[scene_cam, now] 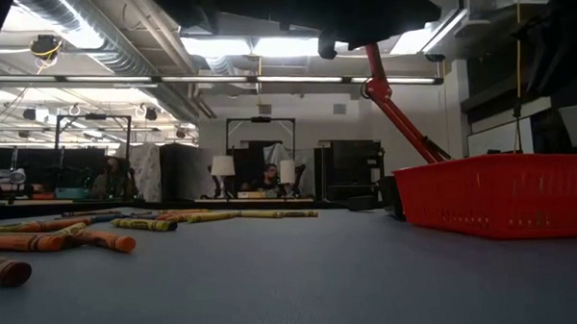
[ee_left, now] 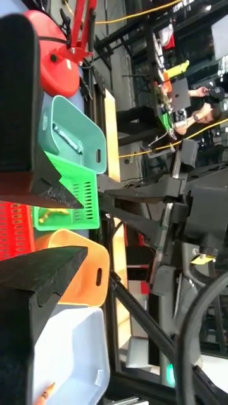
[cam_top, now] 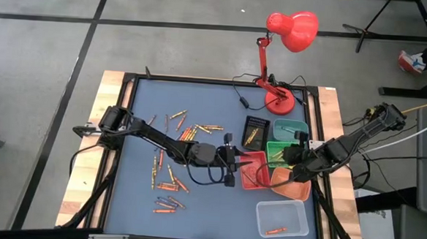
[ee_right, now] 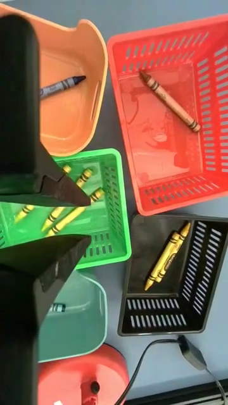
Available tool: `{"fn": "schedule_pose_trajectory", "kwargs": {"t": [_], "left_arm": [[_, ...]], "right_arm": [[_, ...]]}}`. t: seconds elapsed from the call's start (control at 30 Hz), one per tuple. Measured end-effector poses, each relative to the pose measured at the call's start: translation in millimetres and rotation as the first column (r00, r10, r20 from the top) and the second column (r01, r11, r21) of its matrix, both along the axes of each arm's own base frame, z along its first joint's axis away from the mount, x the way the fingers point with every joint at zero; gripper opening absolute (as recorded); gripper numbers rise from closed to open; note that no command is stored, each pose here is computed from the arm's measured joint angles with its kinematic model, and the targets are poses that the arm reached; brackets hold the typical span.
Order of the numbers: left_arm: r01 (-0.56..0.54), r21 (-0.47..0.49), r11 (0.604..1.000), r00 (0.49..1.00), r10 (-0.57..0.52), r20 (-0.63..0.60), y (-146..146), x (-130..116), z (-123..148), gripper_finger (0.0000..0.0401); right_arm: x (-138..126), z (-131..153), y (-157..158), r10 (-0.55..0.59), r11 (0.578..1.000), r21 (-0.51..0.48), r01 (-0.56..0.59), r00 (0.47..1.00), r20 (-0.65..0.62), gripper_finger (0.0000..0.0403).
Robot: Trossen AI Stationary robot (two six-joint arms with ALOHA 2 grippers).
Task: Sort crayons
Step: Put the orange crayon into the transparent bin
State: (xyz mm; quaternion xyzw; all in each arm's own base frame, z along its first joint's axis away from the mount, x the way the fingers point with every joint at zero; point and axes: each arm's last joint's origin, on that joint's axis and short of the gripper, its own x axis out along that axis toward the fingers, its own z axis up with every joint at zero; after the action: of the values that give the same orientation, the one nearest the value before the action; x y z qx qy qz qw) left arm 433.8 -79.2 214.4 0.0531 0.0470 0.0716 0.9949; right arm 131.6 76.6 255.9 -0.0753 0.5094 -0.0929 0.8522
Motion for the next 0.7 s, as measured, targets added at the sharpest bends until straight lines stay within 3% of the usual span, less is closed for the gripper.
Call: {"fn": "schedule_pose_trajectory", "kwargs": {"t": [0.23,0.4,0.53,0.7], "left_arm": [[-0.008,0.017,1.000,0.985,0.011,-0.173,2.8,-12.8,6.9,0.0090],[-0.029,-0.025,0.999,0.919,0.017,-0.393,8.8,-34.9,12.6,0.0090],[-0.033,-0.106,0.994,0.831,-0.032,-0.556,14.8,-55.1,15.3,0.0090],[-0.063,-0.234,0.970,0.651,-0.138,-0.746,16.7,-77.9,5.1,0.0090]], "right_arm": [[0.2,0.1,0.2,0.000,1.000,0.002,0.000,1.000,0.003,0.0097],[1.3,0.4,0.9,0.000,1.000,0.009,0.000,1.000,0.014,0.0095],[1.5,0.5,1.0,0.000,1.000,0.011,0.000,1.000,0.015,0.0095],[1.7,0.5,1.2,0.000,1.000,0.012,0.000,1.000,0.018,0.0095]]}}
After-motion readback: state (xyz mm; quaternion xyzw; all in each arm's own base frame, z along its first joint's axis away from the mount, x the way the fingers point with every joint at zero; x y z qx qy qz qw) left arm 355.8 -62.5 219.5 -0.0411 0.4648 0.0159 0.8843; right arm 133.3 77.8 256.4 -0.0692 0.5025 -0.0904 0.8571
